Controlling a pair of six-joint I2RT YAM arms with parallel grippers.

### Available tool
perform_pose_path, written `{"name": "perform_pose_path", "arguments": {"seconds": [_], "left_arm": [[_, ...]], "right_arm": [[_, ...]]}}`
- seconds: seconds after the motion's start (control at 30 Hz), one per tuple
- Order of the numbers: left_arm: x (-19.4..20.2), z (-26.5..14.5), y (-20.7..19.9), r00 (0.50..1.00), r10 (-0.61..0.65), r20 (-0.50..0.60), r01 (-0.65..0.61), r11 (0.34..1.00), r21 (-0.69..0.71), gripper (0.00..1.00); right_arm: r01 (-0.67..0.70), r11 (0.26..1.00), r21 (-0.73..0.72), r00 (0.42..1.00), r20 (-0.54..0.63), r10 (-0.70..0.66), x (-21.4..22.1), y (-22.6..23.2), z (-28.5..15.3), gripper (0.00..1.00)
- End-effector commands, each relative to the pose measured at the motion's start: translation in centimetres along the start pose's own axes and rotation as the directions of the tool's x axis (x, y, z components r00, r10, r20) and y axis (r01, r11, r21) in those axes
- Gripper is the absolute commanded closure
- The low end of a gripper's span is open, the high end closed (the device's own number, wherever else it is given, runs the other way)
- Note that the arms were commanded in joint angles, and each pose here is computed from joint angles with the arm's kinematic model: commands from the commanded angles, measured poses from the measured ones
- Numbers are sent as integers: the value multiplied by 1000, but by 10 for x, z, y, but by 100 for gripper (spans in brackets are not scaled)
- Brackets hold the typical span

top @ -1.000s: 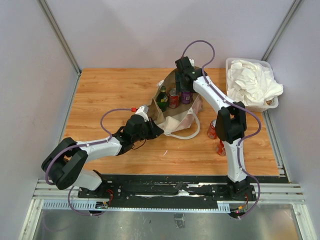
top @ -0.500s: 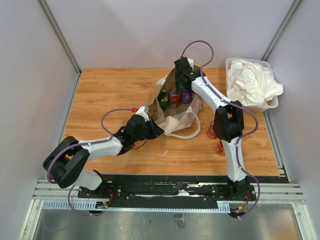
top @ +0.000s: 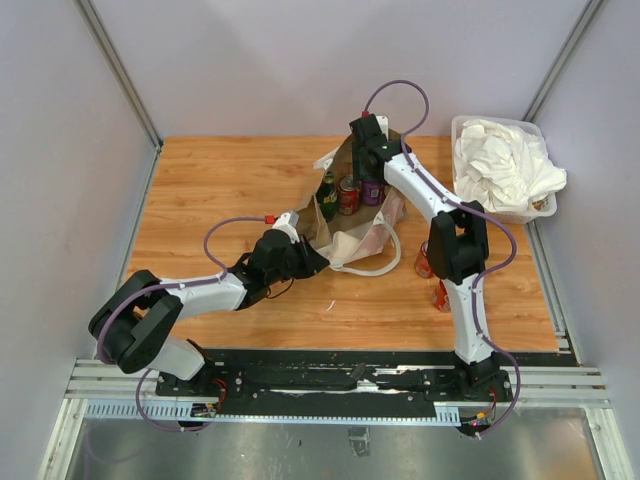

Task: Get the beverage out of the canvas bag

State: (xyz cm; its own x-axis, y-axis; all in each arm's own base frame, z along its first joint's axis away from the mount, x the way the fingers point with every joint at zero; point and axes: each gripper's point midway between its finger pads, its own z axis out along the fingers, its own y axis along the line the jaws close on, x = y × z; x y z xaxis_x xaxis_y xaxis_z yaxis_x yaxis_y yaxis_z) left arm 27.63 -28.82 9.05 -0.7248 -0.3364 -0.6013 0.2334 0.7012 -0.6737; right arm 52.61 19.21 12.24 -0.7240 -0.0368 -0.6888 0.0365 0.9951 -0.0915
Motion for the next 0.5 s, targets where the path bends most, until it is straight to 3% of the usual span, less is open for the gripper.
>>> {"name": "perform_pose_path", "arguments": {"seconds": [0.0, 0.03, 0.07, 0.47], "left_arm": [[36, -4, 31, 992, 21, -128, -34, 995, -98, 93], [36, -4, 31, 992, 22, -128, -34, 995, -97, 93], [36, -4, 31, 992, 22, -127, -35, 995, -96, 93], [29, -3, 21, 993, 23, -117, -31, 997, -72, 92]], "right_arm": [[69, 995, 65, 966, -252, -51, 87, -30, 46, 90], [70, 995, 64, 964, -262, -51, 90, -30, 45, 98], [71, 996, 63, 963, -264, -52, 90, -31, 41, 99], [112, 993, 41, 987, -123, -106, 49, -36, -16, 99]]}}
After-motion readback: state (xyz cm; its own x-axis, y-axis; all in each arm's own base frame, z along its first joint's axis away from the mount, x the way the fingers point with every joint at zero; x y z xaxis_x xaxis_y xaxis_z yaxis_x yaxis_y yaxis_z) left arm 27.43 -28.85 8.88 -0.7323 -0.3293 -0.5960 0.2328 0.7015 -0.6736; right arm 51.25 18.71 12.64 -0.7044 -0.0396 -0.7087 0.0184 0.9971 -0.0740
